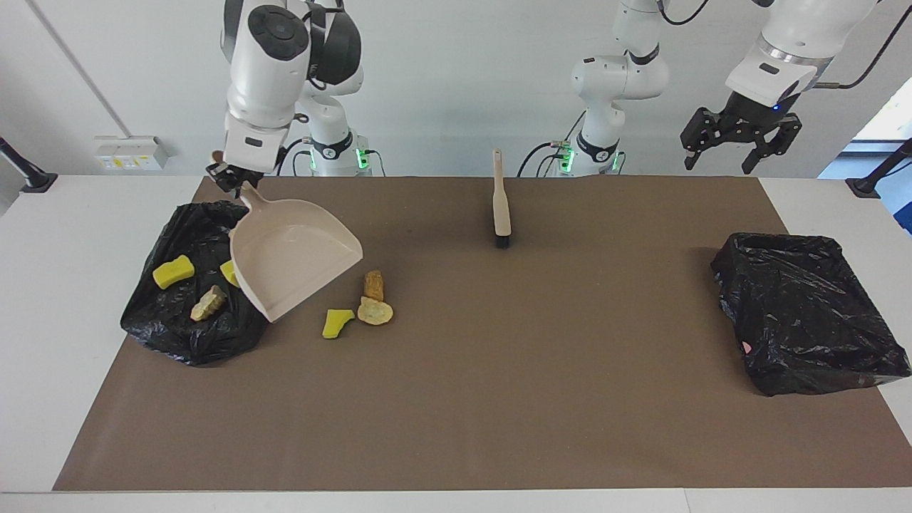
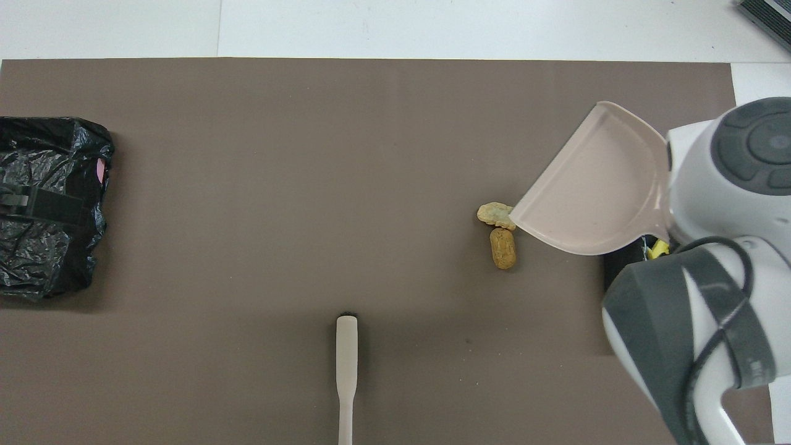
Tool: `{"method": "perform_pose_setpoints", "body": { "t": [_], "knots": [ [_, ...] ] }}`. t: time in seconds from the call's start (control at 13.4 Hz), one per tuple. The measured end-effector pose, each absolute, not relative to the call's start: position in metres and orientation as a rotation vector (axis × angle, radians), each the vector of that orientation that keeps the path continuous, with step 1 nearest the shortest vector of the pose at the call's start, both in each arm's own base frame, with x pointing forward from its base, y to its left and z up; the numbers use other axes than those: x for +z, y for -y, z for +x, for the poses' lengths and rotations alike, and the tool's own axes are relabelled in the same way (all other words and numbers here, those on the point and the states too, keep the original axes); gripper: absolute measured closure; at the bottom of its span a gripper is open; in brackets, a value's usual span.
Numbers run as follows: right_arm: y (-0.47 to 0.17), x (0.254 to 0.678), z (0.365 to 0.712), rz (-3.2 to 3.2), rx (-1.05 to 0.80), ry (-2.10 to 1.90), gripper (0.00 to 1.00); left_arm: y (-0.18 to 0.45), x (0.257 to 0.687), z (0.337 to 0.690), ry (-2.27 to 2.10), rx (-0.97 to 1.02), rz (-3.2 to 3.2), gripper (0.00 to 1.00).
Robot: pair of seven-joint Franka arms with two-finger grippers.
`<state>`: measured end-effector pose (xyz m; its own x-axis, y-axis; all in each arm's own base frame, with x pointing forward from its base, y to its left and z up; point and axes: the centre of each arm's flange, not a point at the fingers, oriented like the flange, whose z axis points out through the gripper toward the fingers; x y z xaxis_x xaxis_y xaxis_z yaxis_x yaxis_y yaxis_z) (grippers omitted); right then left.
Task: Sweep and dump trash in bin
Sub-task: 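Bring the empty dustpan back toward the remaining trash with the right gripper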
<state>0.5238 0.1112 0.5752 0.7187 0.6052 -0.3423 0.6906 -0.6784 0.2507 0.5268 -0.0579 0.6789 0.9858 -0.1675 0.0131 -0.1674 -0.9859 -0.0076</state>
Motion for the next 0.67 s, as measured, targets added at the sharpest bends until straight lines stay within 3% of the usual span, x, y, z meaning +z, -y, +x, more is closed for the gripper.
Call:
{"method": "perform_pose_setpoints", "body": {
  "t": [0.37,0.67],
  "knots": [
    [-0.235,0.522,0.542,2.793,-0.217,-0.669,0.67,0.055,0.679,0.527,-0.255,-0.022,-3.125,0.0],
    [-0.279,0.5,0.549,2.991,-0.217,-0.428,0.67,0.055,0.679,0.527,-0.255,-0.022,-3.125,0.0]
  ]
}}
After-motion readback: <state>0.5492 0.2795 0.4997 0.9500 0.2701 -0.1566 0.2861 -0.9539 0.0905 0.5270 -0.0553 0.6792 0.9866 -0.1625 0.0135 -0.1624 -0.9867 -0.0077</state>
